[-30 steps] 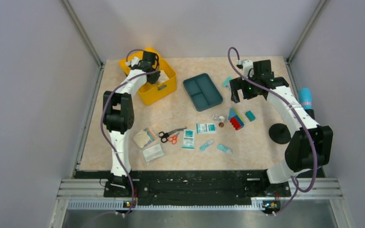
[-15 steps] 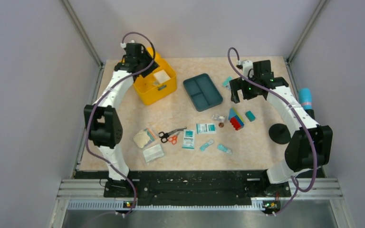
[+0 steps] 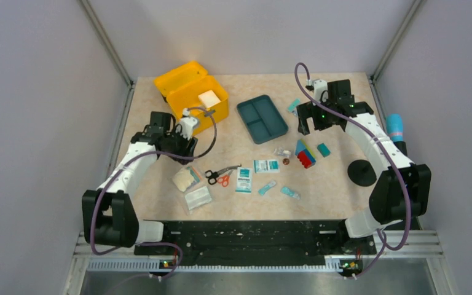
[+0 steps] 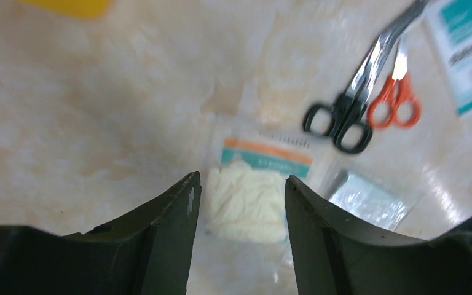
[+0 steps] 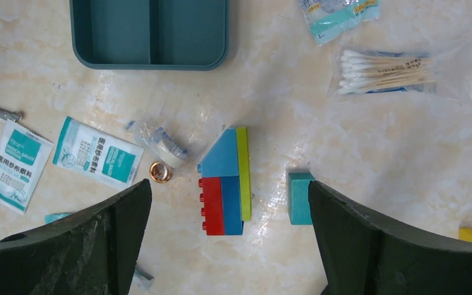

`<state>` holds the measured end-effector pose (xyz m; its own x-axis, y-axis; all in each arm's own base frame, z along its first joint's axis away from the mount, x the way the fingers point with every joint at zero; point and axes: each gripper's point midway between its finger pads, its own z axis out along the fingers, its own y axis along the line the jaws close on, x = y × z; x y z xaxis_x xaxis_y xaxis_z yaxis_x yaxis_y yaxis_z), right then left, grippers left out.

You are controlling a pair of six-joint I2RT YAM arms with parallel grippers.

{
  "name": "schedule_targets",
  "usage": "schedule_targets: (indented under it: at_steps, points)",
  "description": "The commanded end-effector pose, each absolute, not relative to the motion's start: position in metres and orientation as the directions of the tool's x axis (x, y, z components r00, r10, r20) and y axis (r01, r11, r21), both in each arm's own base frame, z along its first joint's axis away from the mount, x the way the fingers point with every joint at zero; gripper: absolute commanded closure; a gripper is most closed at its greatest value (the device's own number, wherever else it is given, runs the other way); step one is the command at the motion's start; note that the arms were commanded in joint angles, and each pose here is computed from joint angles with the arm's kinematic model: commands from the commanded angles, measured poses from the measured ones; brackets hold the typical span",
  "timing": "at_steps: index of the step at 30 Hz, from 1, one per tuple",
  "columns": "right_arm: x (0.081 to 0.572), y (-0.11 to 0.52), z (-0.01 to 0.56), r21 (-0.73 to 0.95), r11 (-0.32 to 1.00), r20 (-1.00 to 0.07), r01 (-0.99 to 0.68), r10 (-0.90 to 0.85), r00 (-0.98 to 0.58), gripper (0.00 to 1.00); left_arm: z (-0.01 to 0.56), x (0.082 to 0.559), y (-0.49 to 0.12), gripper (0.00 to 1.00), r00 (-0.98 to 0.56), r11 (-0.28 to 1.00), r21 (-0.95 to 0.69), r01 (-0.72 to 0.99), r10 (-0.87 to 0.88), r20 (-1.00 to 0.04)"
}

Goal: Organize the medicine kit

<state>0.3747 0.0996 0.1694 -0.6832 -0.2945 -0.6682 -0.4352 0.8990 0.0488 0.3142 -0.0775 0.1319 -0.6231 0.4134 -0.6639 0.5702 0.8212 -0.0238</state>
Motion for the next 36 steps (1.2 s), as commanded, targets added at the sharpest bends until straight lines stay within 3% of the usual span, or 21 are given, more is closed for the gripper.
schedule_targets:
  at_steps: [1, 8, 13, 15, 19, 22, 25, 33, 36]
  points:
    - [0.377, 0.108, 0.188, 0.053, 0.890, -0.723, -0.453, -0.279, -0.632, 0.04, 0.080, 0.280, -0.043, 0.42, -0.666, 0.749, 0.001, 0.663, 0.589, -0.458]
    - [0.373, 0.108, 0.184, 0.056, 0.890, -0.722, -0.452, -0.277, -0.634, 0.04, 0.048, 0.283, -0.027, 0.41, -0.748, 0.775, -0.070, 0.628, 0.576, -0.329]
    - [0.371, 0.107, 0.186, 0.048, 0.890, -0.726, -0.453, -0.281, -0.628, 0.04, 0.029, 0.283, -0.016, 0.46, -0.754, 0.774, -0.059, 0.630, 0.592, -0.284]
    - [0.370, 0.105, 0.186, 0.043, 0.891, -0.727, -0.451, -0.282, -0.626, 0.04, 0.023, 0.281, -0.015, 0.52, -0.745, 0.764, -0.055, 0.642, 0.606, -0.278]
    - [0.368, 0.104, 0.185, 0.035, 0.892, -0.725, -0.452, -0.288, -0.625, 0.04, 0.022, 0.274, -0.013, 0.77, -0.769, 0.772, -0.126, 0.623, 0.576, -0.276]
    - [0.367, 0.103, 0.185, 0.029, 0.893, -0.725, -0.449, -0.290, -0.625, 0.04, 0.035, 0.270, -0.022, 1.00, -0.769, 0.747, -0.215, 0.629, 0.557, -0.314]
    - [0.368, 0.102, 0.186, 0.024, 0.894, -0.725, -0.447, -0.292, -0.624, 0.04, 0.062, 0.266, -0.028, 1.00, -0.718, 0.670, -0.283, 0.686, 0.563, -0.409]
    - [0.369, 0.101, 0.187, 0.015, 0.895, -0.723, -0.445, -0.298, -0.624, 0.04, 0.169, 0.284, -0.069, 1.00, -0.492, 0.468, -0.239, 0.851, 0.549, -0.676]
    - [0.369, 0.100, 0.184, 0.017, 0.895, -0.721, -0.445, -0.297, -0.626, 0.03, 0.210, 0.316, -0.094, 1.00, -0.462, 0.486, -0.222, 0.845, 0.457, -0.760]
